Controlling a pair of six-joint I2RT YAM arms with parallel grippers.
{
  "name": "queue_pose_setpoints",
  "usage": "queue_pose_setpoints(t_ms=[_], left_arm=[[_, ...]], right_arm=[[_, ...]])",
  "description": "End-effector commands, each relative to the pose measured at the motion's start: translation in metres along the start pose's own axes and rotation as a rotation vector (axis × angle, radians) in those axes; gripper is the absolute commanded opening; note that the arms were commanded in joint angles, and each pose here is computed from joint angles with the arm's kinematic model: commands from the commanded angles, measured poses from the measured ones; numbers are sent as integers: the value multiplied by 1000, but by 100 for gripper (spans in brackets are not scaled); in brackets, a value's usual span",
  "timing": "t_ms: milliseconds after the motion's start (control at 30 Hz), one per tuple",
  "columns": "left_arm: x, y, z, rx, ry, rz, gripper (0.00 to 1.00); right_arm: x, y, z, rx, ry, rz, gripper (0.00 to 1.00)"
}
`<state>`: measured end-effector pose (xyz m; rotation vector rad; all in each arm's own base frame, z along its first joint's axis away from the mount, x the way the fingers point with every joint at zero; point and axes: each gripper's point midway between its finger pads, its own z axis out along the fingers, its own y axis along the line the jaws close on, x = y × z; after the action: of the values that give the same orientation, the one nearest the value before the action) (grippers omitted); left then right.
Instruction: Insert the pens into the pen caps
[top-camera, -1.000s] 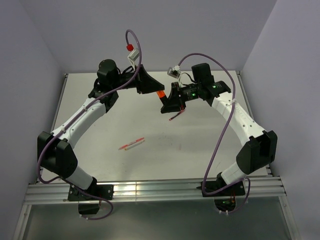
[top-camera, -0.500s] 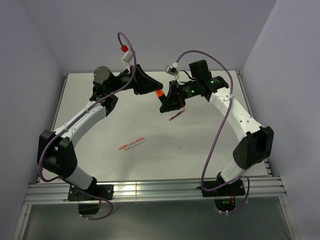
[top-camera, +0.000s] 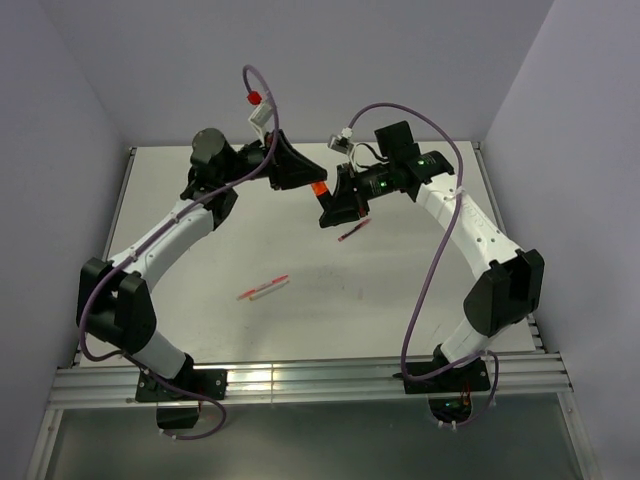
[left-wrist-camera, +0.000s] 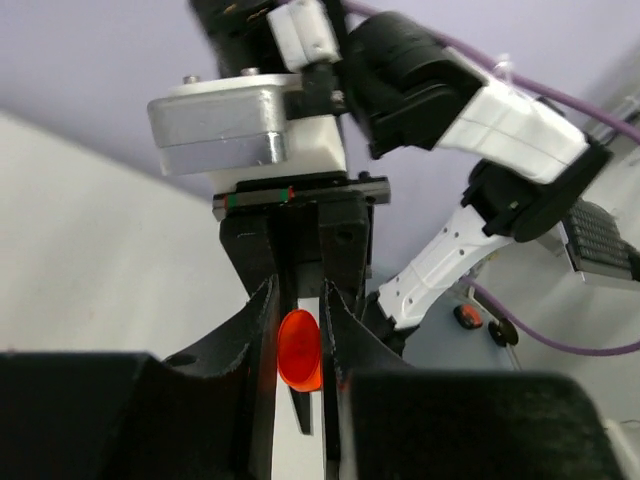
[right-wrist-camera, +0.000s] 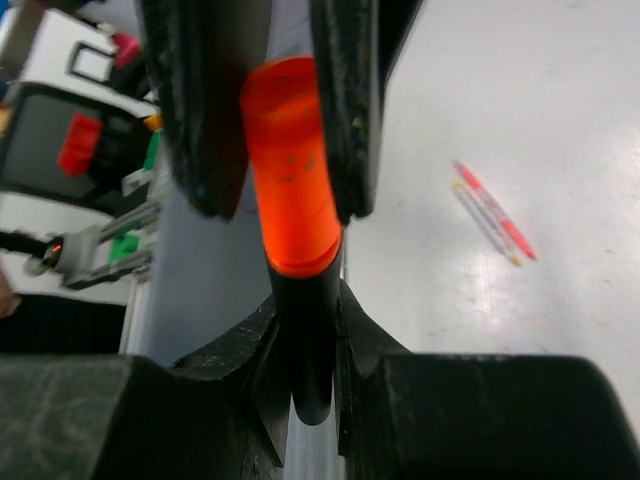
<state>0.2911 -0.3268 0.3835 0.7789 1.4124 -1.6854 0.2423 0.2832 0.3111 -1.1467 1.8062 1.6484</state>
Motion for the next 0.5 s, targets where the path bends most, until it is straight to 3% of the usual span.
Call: queue_pose_setpoints(t_ms=[0,133,233,467], left_arm=[[98,-2,1,13,375,-235,0],[100,4,8,-67,334,-231,0],[97,-7,9,-18,291,-260,0],[102,-31,4,133,324,-287,0]], right_arm=[[-64,9,-2,104,-88,-370,0],[-86,1,0,211,-153,-335,0],[-95,0,-2,235,-189,-306,0],[-92,18,-1,144,-172,-392,0]])
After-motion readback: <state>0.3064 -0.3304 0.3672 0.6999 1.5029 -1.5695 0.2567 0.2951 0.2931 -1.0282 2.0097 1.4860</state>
